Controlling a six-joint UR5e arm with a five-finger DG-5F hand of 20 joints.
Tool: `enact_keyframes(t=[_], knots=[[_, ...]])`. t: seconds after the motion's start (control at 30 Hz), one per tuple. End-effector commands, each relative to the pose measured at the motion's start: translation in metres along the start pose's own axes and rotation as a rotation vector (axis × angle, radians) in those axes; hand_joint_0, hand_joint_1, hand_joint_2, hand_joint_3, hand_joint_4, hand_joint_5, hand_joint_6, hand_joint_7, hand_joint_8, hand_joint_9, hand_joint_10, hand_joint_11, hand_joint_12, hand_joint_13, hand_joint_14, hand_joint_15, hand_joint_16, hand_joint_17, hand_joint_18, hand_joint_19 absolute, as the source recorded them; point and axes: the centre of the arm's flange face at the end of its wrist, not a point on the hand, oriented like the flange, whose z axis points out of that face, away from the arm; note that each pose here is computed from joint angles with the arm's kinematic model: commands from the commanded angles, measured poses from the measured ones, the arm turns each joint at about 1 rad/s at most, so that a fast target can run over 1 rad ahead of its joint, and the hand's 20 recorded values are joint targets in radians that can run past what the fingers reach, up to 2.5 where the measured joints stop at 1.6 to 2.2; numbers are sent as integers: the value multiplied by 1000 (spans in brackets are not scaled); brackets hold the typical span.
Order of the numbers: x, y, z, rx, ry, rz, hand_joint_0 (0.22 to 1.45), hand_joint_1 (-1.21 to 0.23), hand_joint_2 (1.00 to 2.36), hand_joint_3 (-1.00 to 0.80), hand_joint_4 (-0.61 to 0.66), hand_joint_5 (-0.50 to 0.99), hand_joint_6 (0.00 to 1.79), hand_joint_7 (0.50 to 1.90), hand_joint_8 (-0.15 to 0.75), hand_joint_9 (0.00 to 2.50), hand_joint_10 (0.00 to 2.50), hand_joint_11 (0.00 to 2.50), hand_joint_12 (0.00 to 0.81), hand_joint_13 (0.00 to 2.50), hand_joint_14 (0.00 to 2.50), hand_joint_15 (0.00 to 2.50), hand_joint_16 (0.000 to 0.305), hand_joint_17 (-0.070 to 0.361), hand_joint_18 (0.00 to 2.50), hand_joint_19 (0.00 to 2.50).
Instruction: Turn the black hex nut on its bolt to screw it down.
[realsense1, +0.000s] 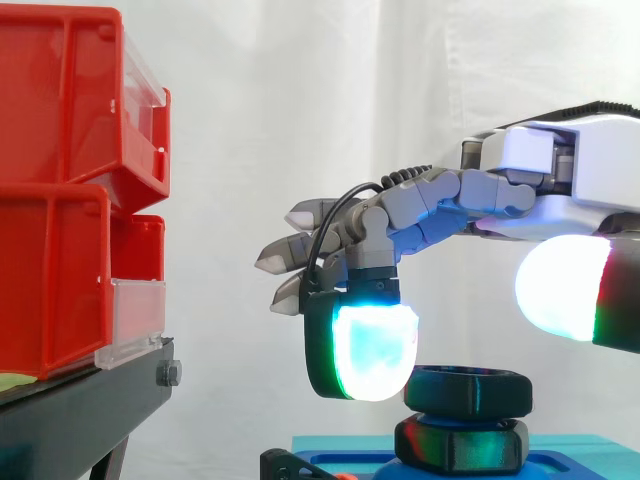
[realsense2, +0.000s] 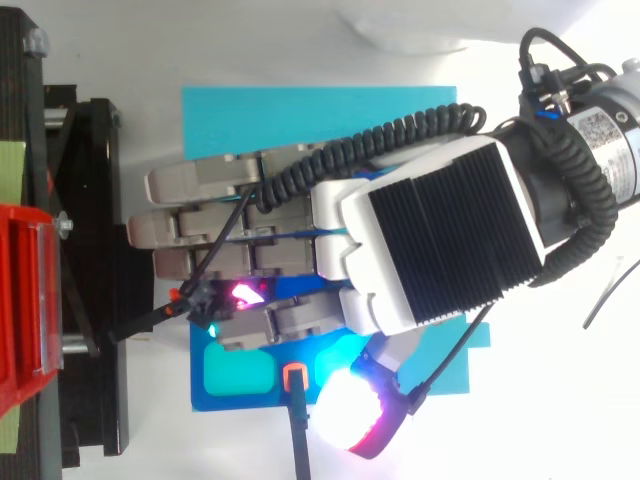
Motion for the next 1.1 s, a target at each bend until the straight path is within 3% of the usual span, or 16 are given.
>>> enact_keyframes(t=[0.0, 0.37, 0.63, 1.07], knots=[[0, -3, -2, 0, 1, -1, 429, -140, 1000, -500, 222, -151, 614, 1218, 260, 565, 5, 138, 323, 277, 0, 0, 57, 129, 77, 0], [4, -10, -10, -3, 4, -4, 430, -144, 1000, -500, 215, -147, 589, 1259, 261, 568, 4, 134, 323, 278, 0, 0, 57, 129, 80, 0], [5, -23, -19, -8, -23, -19, 432, -147, 1000, -500, 216, -144, 577, 1268, 258, 567, 5, 134, 323, 278, 0, 0, 57, 129, 81, 0], [5, -39, -33, -25, -27, -24, 432, -147, 1000, -500, 220, -142, 567, 1284, 261, 569, 5, 146, 325, 279, 0, 0, 58, 130, 84, 0]])
